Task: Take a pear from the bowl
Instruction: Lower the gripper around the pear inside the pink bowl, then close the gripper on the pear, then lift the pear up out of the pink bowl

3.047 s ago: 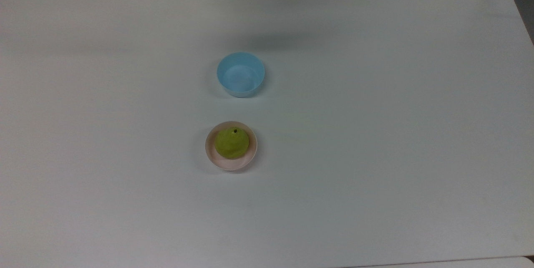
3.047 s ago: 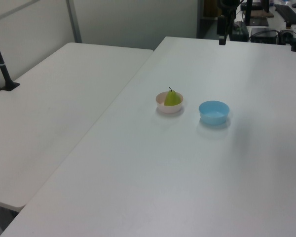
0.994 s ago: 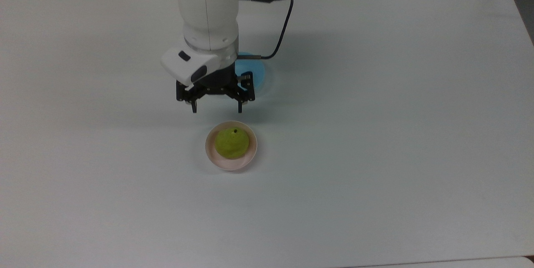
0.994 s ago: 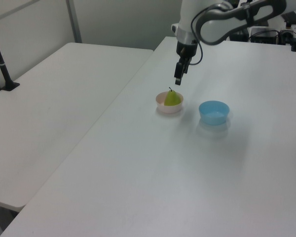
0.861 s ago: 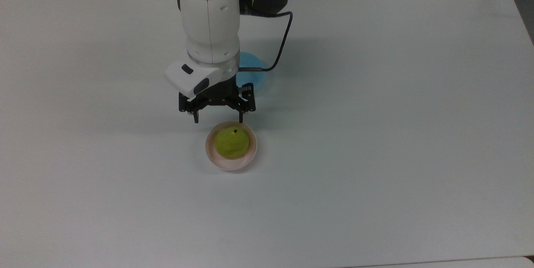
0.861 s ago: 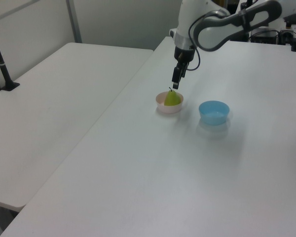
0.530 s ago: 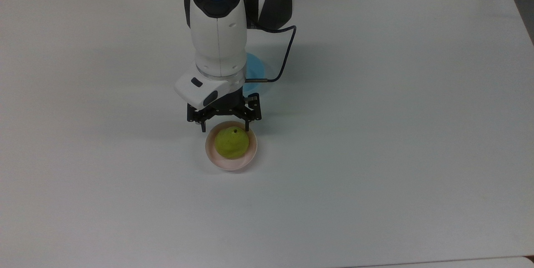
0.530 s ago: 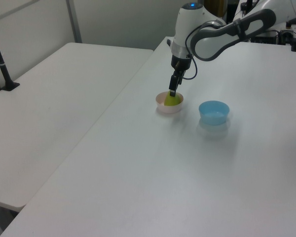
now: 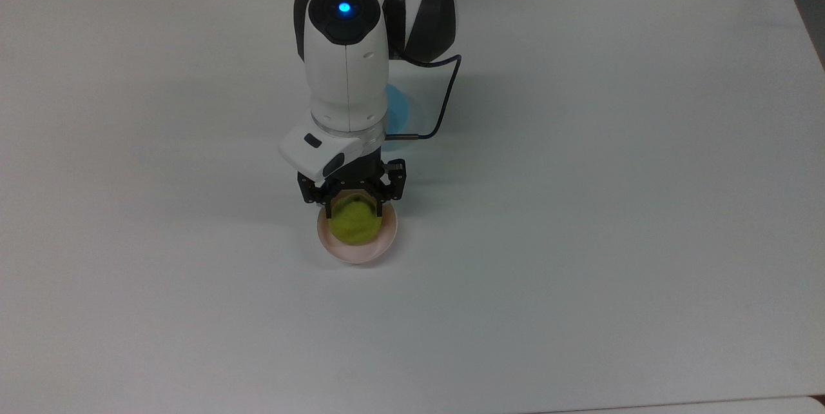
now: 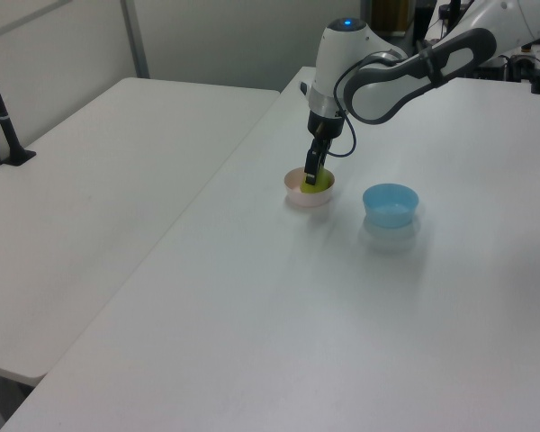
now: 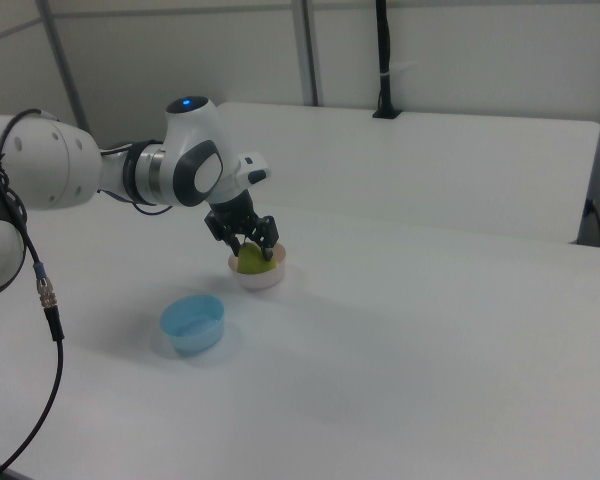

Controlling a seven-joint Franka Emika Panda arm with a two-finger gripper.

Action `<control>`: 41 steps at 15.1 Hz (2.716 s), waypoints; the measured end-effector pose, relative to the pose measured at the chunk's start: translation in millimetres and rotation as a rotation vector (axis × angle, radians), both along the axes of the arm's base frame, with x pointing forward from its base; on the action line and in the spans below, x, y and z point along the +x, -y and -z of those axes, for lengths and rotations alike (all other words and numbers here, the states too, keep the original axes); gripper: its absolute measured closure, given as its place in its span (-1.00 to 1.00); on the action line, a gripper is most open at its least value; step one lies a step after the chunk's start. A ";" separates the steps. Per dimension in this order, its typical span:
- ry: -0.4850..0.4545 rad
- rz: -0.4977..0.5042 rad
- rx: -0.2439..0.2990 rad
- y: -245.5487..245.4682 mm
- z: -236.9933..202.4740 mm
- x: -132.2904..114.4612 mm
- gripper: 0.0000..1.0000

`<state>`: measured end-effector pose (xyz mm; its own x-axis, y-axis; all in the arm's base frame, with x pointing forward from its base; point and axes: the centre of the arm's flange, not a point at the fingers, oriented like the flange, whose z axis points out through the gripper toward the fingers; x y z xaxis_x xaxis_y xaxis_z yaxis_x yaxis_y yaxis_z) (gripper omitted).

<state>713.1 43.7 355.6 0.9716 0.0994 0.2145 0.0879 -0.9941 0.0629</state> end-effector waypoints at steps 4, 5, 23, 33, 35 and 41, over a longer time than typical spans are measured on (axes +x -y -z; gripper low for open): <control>-0.006 -0.006 -0.009 -1.0 4.8 0.3 -0.44; -0.006 -0.008 -0.010 -1.2 5.1 0.3 -0.44; 0.021 -0.026 -0.034 -3.2 -9.1 3.6 -0.24; 0.073 -0.012 -0.033 4.5 -53.8 1.3 -0.24; 0.082 0.007 -0.036 18.0 -60.0 1.7 -0.24; 0.091 0.105 -0.054 112.3 -67.6 0.7 -0.24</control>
